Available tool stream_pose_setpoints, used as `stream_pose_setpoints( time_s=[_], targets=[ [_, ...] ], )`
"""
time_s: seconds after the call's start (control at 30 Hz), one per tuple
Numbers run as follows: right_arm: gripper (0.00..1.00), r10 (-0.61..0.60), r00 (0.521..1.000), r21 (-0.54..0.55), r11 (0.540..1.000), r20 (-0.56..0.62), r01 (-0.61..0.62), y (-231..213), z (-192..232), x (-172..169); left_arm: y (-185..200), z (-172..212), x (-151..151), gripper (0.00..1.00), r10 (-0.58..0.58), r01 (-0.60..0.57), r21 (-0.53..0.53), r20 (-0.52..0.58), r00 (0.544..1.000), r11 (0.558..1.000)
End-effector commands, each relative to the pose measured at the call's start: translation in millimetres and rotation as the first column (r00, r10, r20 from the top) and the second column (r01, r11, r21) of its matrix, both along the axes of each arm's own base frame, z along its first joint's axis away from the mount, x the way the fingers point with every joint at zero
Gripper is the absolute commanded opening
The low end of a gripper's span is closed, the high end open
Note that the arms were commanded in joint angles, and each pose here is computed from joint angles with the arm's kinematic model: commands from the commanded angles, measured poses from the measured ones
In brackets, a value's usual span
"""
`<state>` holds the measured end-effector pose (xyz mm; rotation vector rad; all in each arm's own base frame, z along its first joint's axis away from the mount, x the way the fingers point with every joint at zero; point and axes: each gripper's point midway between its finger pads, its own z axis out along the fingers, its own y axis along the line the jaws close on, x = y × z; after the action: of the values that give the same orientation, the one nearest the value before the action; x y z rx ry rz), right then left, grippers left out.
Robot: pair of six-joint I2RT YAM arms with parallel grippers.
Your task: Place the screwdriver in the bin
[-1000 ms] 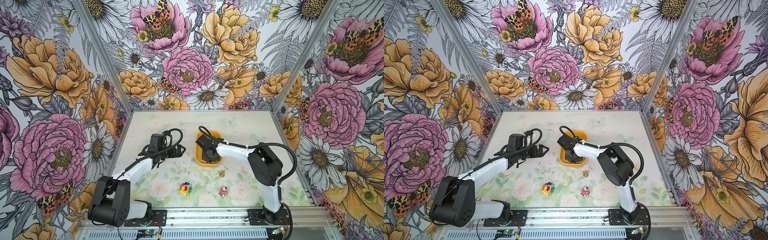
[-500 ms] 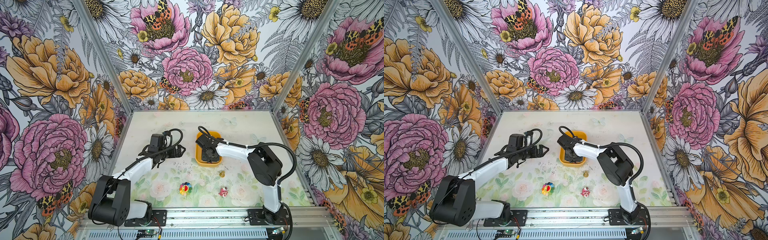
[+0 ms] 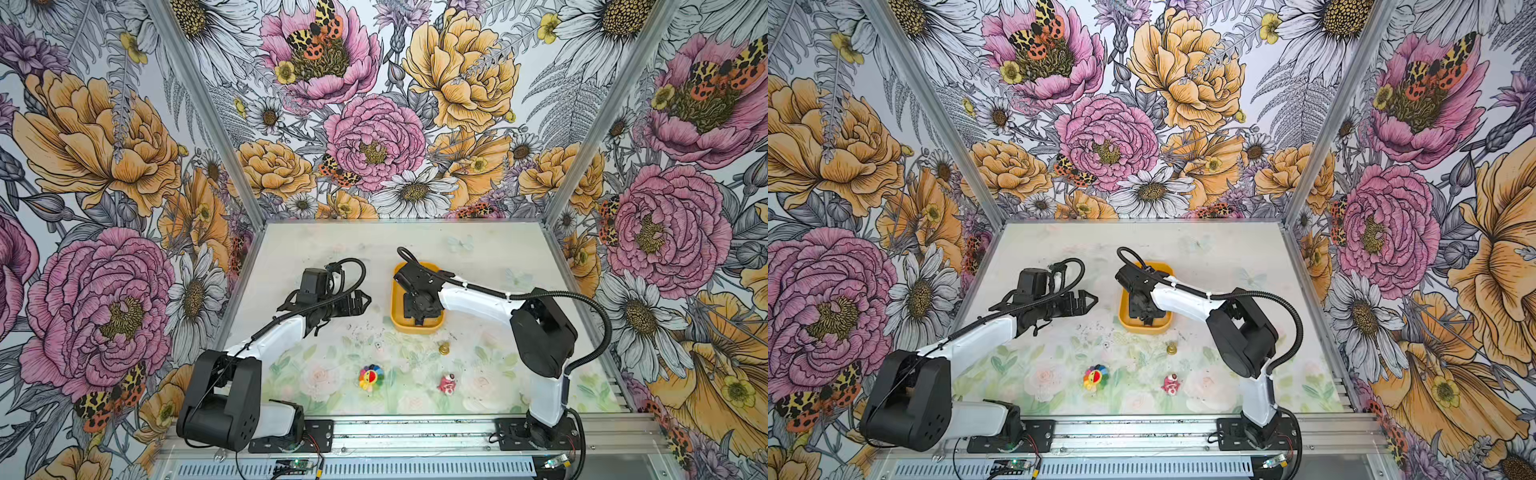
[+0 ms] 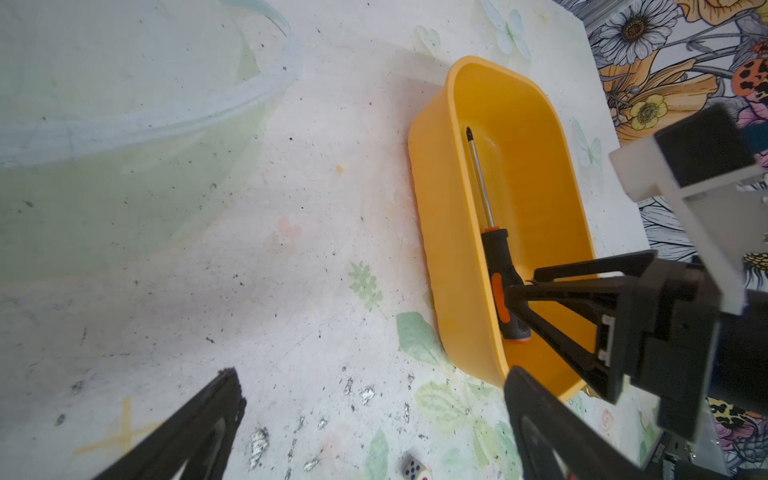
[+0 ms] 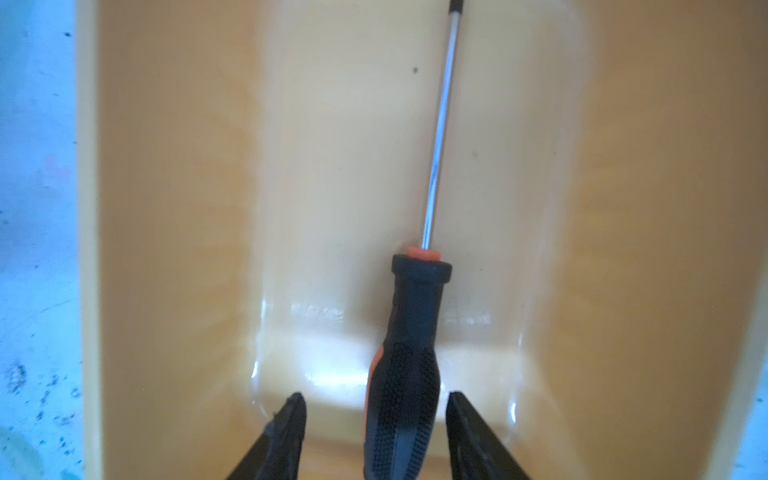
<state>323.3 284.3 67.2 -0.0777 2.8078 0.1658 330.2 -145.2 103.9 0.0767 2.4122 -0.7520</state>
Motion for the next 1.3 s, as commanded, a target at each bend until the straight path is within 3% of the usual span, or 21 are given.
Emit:
stream_pose_setpoints(
  time_s=[0.0, 0.1, 0.2, 0.33, 0.47, 0.67, 0.83, 0.97, 1.13, 1.27],
  targets=[
    [0.56, 0.08, 0.996, 0.051, 0.995, 0.051, -0.082, 2.1, 40.2, 1.7, 0.1, 9.9, 4.7, 0.99, -0.008, 0.007, 0.027, 0.039, 0.999, 1.0],
    [0.56, 0.166, 0.978, 0.024, 0.985, 0.124, -0.17, -4.1, 63.4, 2.0, 2.7, 13.7, 5.5, 0.99, 0.002, -0.004, 0.038, 0.053, 0.999, 0.999],
    [0.55, 0.228, 0.943, -0.1, 0.973, 0.243, -0.209, -28.7, 91.8, 8.8, 8.4, 21.2, 6.5, 0.99, 0.025, -0.03, 0.056, 0.086, 0.996, 0.998],
    [0.54, 0.275, 0.897, -0.248, 0.949, 0.345, -0.196, -70.8, 124.5, 15.2, 20.2, 37.6, 7.4, 0.99, 0.075, -0.089, 0.08, 0.165, 0.983, 0.993],
    [0.54, 0.21, 0.897, -0.289, 0.952, 0.389, -0.098, -125.1, 137.6, 25.6, 36.2, 57.9, 7.1, 0.99, 0.137, -0.167, 0.091, 0.266, 0.954, 0.982],
    [0.52, 0.065, 0.881, -0.25, 0.966, 0.469, 0.062, -198.3, 127.1, 39.6, 71.7, 85.9, 7.5, 0.99, 0.246, -0.336, 0.13, 0.451, 0.858, 0.933],
    [0.51, 0.035, 0.801, -0.229, 0.965, 0.598, 0.129, -237.2, 125.1, 43.1, 99.8, 111.7, 6.2, 0.99, 0.294, -0.448, 0.115, 0.608, 0.737, 0.887],
    [0.51, -0.02, 0.755, -0.188, 0.964, 0.655, 0.189, -263.4, 119.2, 41.8, 110.6, 125.2, 6.1, 0.99, 0.273, -0.47, 0.1, 0.702, 0.658, 0.877],
    [0.51, -0.042, 0.703, -0.163, 0.961, 0.71, 0.221, -279.5, 99.9, 44.3, 124.4, 122.6, 11.4, 0.99, 0.26, -0.503, 0.123, 0.738, 0.623, 0.855],
    [0.51, -0.081, 0.631, -0.122, 0.955, 0.771, 0.271, -294.0, 84.1, 50.4, 136.3, 112.5, 17.7, 0.99, 0.264, -0.525, 0.131, 0.747, 0.61, 0.841]
  ],
)
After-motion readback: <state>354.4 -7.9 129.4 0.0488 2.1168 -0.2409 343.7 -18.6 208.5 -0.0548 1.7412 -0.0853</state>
